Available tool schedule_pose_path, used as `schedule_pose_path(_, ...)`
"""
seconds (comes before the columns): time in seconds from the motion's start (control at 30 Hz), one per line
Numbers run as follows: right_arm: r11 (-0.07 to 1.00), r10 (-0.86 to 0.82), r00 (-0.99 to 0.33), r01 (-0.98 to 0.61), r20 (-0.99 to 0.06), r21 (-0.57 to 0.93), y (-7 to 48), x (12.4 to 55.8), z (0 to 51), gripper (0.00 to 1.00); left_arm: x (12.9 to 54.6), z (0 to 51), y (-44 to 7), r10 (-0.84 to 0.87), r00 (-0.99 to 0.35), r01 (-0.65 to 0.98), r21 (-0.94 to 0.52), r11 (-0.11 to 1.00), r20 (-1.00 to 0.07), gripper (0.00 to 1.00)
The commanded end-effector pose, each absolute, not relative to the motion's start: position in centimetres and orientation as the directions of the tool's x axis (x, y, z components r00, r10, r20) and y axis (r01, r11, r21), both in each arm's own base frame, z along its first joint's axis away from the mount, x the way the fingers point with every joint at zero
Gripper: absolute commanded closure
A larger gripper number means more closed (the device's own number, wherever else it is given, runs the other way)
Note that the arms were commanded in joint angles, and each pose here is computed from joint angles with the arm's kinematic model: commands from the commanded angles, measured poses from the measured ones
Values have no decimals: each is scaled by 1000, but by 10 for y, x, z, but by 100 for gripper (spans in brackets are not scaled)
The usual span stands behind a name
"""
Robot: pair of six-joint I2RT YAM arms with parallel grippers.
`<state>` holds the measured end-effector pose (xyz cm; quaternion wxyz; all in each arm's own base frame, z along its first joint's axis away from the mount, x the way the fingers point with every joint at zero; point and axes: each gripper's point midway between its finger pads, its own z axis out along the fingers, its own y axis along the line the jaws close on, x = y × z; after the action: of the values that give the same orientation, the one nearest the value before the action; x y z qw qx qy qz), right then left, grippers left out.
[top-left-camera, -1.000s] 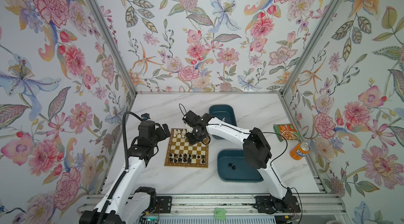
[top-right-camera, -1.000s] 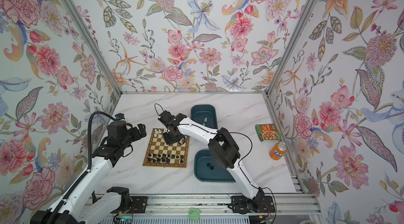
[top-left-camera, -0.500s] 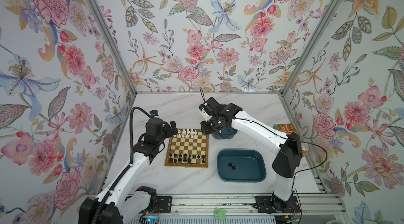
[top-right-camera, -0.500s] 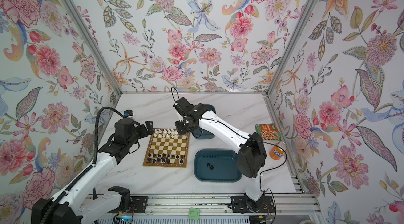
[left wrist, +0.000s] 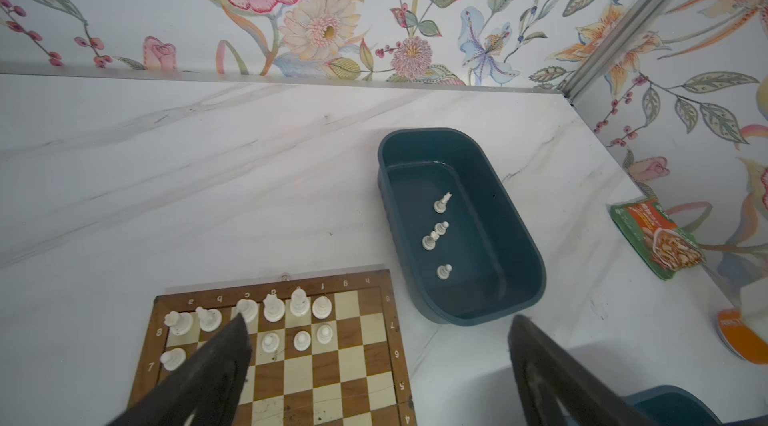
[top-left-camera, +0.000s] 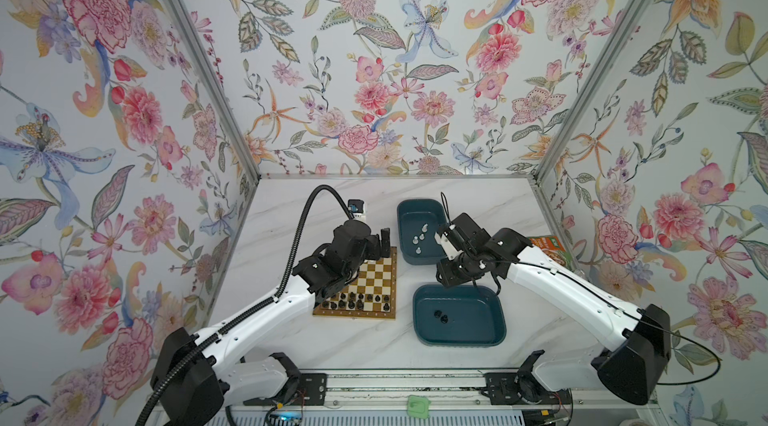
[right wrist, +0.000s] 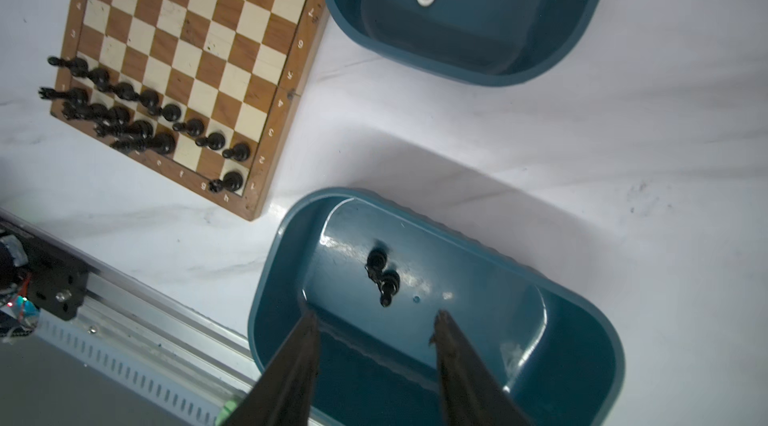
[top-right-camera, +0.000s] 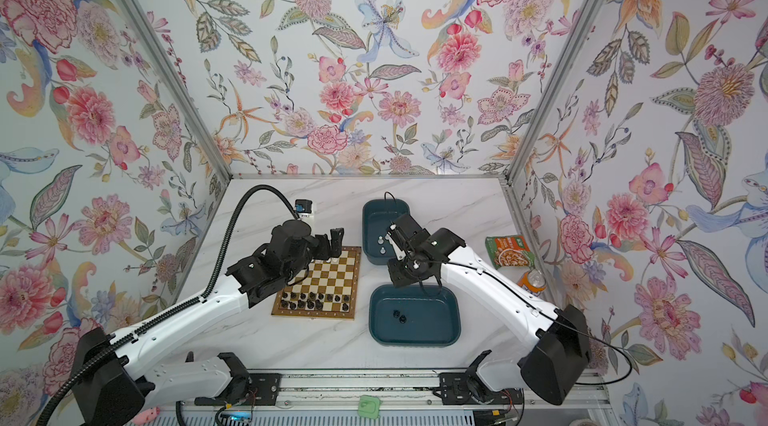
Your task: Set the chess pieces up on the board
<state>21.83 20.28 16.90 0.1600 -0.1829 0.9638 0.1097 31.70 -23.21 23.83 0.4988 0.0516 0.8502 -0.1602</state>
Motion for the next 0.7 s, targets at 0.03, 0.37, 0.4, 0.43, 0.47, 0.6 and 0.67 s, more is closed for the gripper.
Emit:
schedule_pose_path(0.03,924,-298,-905,-353,-304,146,180,196,146,60,301,231,-253,-50,-502,234,-191,953,-863,2)
schedule_pose_path(0.37,923,-281,-938,-322,-202,212,174,168,102,68,269,193,-288,12,-557,292,-183,939,-830,2)
schedule_pose_path(0.4,923,-281,-940,-320,-195,215,175,167,100,68,268,191,-287,14,-557,294,-182,939,-830,2)
schedule_pose_path(0.43,921,-284,-940,-322,-189,218,176,166,98,68,269,191,-288,12,-553,297,-184,937,-833,2)
schedule_pose_path(0.47,919,-286,-939,-324,-190,222,178,166,96,68,269,192,-287,14,-547,299,-180,937,-837,2)
schedule_pose_path(0.6,922,-277,-946,-311,-168,231,182,166,88,68,279,193,-279,33,-551,300,-161,940,-834,1)
schedule_pose_path(0.67,922,-279,-945,-313,-169,230,187,168,84,62,285,195,-273,35,-550,300,-159,941,-834,1)
